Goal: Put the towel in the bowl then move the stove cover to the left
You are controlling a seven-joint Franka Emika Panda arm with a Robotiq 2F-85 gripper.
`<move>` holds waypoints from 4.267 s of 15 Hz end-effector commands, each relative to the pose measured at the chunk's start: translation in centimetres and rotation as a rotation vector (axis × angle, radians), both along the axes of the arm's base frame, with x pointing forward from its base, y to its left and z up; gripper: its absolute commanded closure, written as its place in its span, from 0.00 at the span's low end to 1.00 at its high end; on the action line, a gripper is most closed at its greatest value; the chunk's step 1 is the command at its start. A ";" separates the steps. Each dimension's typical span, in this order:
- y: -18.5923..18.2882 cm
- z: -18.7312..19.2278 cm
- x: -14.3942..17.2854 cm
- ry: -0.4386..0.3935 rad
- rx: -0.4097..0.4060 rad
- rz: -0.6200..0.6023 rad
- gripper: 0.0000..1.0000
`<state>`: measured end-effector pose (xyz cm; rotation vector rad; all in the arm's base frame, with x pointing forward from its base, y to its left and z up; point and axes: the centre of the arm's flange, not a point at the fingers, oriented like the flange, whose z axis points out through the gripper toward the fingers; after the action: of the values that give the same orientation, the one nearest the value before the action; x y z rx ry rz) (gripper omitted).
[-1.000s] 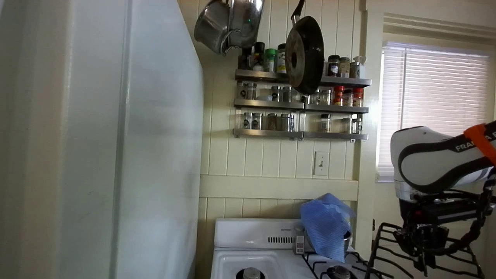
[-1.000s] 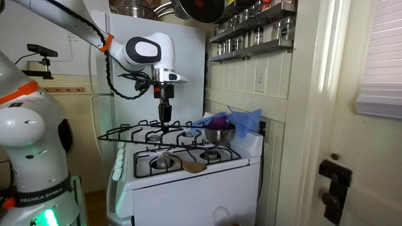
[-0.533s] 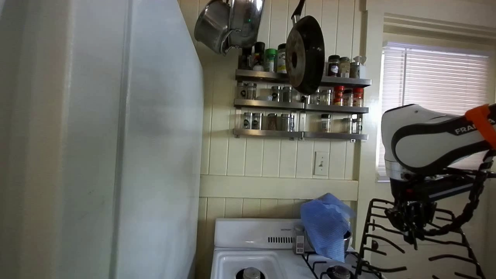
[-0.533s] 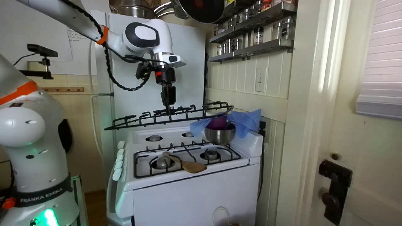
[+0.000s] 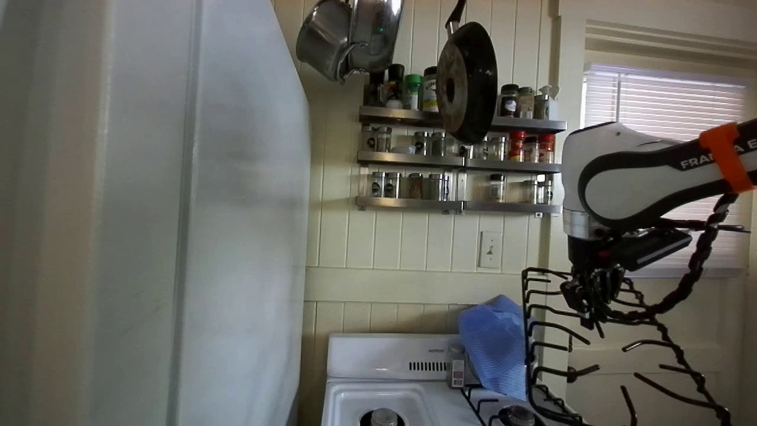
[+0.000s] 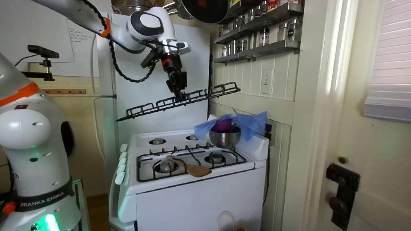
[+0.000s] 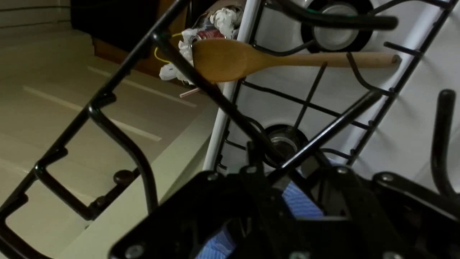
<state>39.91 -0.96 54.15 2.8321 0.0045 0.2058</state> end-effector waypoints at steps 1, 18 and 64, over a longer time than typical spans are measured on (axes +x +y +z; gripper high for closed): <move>1.9 3.3 2.7 0.002 -0.008 0.104 0.92; 13.5 -2.1 7.7 0.000 0.034 0.149 0.92; 30.7 -16.5 17.6 0.092 0.056 0.374 0.92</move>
<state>56.81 29.03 36.97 2.8689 0.5444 0.1585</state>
